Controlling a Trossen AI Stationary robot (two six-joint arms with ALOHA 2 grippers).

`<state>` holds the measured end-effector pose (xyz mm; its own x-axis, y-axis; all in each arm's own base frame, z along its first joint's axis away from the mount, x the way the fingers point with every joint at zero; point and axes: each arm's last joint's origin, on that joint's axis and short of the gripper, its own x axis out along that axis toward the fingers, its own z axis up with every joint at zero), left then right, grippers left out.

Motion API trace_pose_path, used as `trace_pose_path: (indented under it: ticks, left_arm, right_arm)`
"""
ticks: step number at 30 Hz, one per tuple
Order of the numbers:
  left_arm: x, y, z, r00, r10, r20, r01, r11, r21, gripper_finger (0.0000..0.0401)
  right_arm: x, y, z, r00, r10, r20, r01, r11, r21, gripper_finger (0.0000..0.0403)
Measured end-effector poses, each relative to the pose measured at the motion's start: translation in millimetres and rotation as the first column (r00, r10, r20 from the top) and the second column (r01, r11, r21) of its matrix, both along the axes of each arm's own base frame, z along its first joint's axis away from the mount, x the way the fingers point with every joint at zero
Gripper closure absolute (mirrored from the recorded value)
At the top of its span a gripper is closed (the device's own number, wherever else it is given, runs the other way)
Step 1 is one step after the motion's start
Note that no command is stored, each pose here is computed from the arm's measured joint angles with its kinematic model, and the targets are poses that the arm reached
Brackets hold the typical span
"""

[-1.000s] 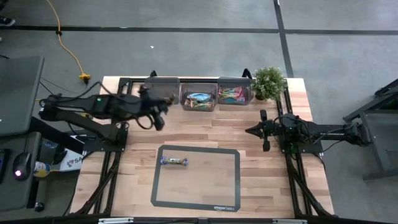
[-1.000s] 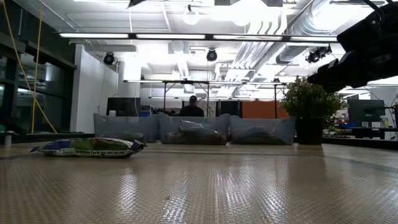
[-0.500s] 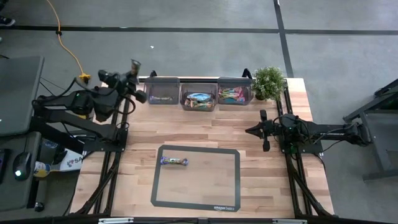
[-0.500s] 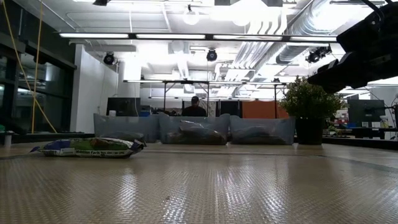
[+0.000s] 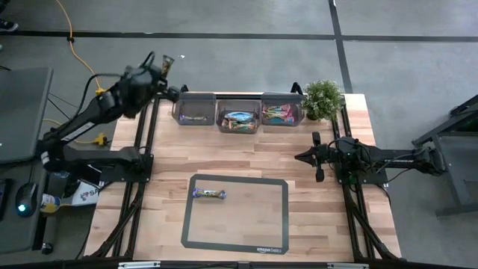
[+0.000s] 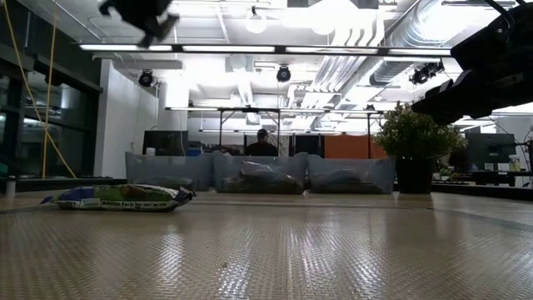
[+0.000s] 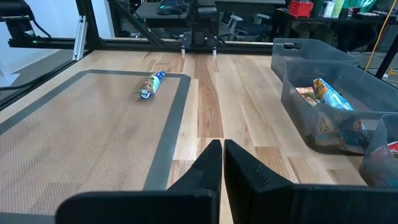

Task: Pick and place Granola Bars by type
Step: Put the top blue granola bar into the left black bin

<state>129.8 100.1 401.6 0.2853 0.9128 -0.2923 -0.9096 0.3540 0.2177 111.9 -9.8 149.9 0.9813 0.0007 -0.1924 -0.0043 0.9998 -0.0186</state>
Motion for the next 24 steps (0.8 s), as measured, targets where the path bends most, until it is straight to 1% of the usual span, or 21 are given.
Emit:
trace_pose_path:
  ticks: [3, 6, 8, 11, 13, 16, 18, 22, 24]
  left_arm:
    - [4.0, 30.9, -12.7, 0.999, -0.044, -0.029, 0.04, 0.993, -0.107, 0.0355]
    - [8.4, 61.6, -29.1, 0.993, -0.113, -0.046, 0.1, 0.97, -0.221, 0.0355]
    - [11.5, 79.2, -42.6, 0.988, -0.143, -0.05, 0.122, 0.945, -0.305, 0.0355]
    - [13.4, 100.1, -60.0, 0.98, -0.189, -0.054, 0.152, 0.904, -0.399, 0.0355]
    - [13.0, 110.3, -72.3, 0.962, -0.259, -0.081, 0.194, 0.865, -0.463, 0.0355]
    - [12.5, 119.8, -89.4, 0.912, -0.383, -0.146, 0.25, 0.801, -0.545, 0.0355]
    - [15.1, 123.2, -100.3, 0.87, -0.451, -0.201, 0.261, 0.765, -0.589, 0.0355]
    - [19.5, 128.3, -115.7, 0.779, -0.567, -0.267, 0.295, 0.708, -0.642, 0.0355]
    - [24.8, 128.9, -122.7, 0.717, -0.634, -0.29, 0.326, 0.673, -0.664, 0.0355]
  right_arm:
    - [0.0, 0.0, 0.0, 1.0, 0.0, 0.0, 0.0, 1.0, 0.0, 0.0402]
    - [0.0, 0.0, 0.1, 1.0, 0.0, 0.001, 0.0, 1.0, 0.0, 0.0402]
    - [0.0, 0.0, 0.0, 1.0, 0.0, 0.0, 0.0, 1.0, 0.0, 0.0402]
    - [0.0, 0.0, 0.1, 1.0, 0.0, 0.0, 0.0, 1.0, 0.0, 0.0402]
    - [0.0, 0.0, -0.1, 1.0, 0.0, 0.0, 0.0, 1.0, 0.0, 0.0402]
    - [0.0, 0.0, -0.1, 1.0, 0.0, 0.0, 0.0, 1.0, 0.0, 0.0402]
    - [0.0, 0.0, -0.1, 1.0, 0.0, 0.0, 0.0, 1.0, 0.0, 0.0402]
    - [0.0, 0.0, 0.0, 1.0, 0.0, 0.0, 0.0, 1.0, 0.0, 0.0402]
    - [0.0, 0.0, -0.1, 1.0, 0.0, 0.0, 0.0, 1.0, 0.0, 0.0402]
